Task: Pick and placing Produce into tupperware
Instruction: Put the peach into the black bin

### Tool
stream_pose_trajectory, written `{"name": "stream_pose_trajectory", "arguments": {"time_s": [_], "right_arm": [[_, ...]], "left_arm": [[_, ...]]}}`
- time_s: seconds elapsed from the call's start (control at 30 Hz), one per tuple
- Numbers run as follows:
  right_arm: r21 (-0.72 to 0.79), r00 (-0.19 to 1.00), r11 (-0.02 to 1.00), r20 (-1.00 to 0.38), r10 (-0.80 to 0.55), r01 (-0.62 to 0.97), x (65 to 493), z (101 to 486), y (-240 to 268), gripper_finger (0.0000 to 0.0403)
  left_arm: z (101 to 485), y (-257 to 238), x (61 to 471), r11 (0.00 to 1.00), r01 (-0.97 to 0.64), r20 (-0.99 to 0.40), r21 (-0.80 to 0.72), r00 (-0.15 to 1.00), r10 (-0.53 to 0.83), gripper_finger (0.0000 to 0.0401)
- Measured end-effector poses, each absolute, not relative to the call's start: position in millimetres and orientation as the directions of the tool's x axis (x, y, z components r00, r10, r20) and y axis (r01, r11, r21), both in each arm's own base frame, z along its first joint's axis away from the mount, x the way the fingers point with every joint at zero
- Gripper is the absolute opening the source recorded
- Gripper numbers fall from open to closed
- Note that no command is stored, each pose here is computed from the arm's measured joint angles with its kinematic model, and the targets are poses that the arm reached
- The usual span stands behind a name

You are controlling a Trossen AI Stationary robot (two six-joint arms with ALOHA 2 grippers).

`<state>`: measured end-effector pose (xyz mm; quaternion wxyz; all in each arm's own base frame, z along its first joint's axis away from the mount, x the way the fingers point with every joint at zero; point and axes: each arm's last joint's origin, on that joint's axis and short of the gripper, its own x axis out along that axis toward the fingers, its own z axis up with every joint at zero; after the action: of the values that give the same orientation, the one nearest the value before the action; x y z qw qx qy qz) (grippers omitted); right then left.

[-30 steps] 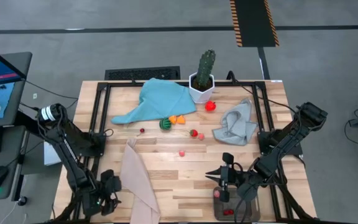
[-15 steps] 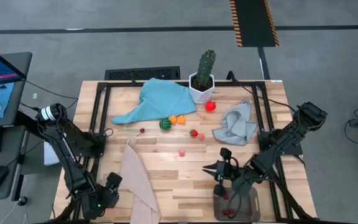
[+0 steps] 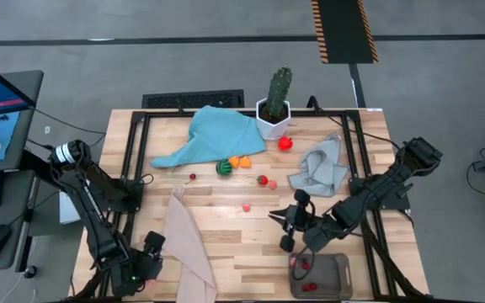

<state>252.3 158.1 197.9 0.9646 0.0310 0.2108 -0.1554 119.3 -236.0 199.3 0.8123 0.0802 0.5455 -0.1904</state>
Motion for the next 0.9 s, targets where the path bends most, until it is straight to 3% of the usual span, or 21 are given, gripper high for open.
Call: {"name": "stream_pose_trajectory", "arguments": {"time_s": [0.3,0.57,0.9], "right_arm": [[-0.006,0.840,0.925,-0.416,-0.349,0.381,263,198,139,0.0068],[-0.006,0.817,0.900,-0.416,-0.399,0.436,271,198,123,0.0068],[-0.006,0.789,0.869,-0.416,-0.451,0.494,279,198,105,0.0068]], "left_arm": [[203,-245,122,0.928,0.317,-0.879,-0.195,0.363,-0.308,0.0267],[198,-237,112,0.913,0.397,-0.933,-0.094,0.284,-0.220,0.0267],[186,-244,87,0.872,0.487,-0.914,-0.054,0.328,-0.240,0.0267]]}}
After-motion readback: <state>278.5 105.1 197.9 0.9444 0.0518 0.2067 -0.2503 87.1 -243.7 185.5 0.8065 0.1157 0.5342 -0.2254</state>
